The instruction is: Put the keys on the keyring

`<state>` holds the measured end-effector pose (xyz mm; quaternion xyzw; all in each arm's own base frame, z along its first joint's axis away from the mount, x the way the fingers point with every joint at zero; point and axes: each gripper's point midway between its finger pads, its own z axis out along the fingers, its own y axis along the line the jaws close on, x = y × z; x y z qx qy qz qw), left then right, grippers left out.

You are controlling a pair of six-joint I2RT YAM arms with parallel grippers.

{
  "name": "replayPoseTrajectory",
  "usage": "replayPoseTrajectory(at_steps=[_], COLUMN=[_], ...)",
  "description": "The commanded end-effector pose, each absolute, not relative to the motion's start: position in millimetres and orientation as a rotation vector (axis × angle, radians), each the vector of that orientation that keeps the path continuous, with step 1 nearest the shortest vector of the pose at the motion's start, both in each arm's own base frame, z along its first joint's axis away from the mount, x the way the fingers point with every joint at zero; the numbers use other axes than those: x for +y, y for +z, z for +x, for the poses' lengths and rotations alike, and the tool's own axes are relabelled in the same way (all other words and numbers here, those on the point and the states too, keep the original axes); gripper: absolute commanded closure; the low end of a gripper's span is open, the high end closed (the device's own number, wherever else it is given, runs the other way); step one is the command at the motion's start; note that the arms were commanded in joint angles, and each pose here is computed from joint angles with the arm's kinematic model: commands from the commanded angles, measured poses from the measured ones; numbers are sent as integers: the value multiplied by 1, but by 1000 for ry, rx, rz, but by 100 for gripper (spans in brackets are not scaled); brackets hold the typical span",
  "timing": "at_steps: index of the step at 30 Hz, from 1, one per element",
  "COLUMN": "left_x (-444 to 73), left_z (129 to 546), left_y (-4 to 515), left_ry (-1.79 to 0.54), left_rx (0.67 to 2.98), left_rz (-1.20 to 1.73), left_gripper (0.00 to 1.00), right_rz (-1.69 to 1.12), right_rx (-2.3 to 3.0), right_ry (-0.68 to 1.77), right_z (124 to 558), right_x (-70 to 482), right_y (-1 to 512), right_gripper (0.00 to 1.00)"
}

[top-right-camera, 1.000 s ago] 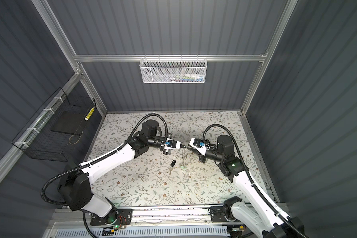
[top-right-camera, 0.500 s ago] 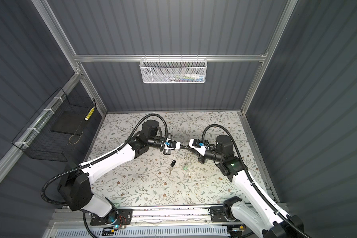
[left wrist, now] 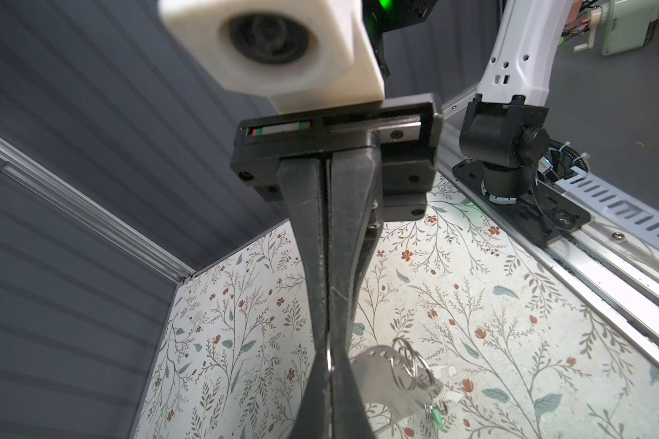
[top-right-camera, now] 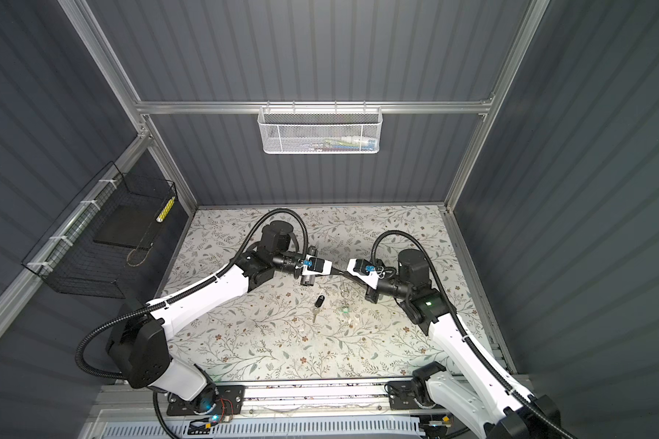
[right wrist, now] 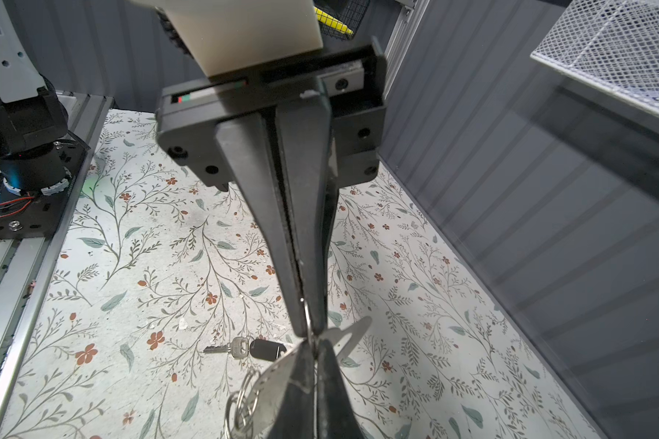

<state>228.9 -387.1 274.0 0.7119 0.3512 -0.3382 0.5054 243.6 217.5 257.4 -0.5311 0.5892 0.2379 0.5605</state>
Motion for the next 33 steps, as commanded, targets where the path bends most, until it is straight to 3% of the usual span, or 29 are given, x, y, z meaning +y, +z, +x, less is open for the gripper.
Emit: replayPoseTrajectory(at_steps=[1,5,8,33], left_x=[-387,-376,-365,-372], left_z=[222,232,237,239], left_y=[285,286,287,287], left_ry=[-900,-876,-829,-782], left_rx=[849,912,958,980], left_rz=[1700,1646,1614,1562], left_gripper=[82,68,66,77], right_rz=[-1239,-1218,-1200,-1214], right_rx=[1371,1375,1380,1374], right_ry=[552,563,567,620], right_z=[244,244,246,244], right_x=[218,218,218,223], right_y=[267,267,269,269], right_gripper=[100,100,100,100])
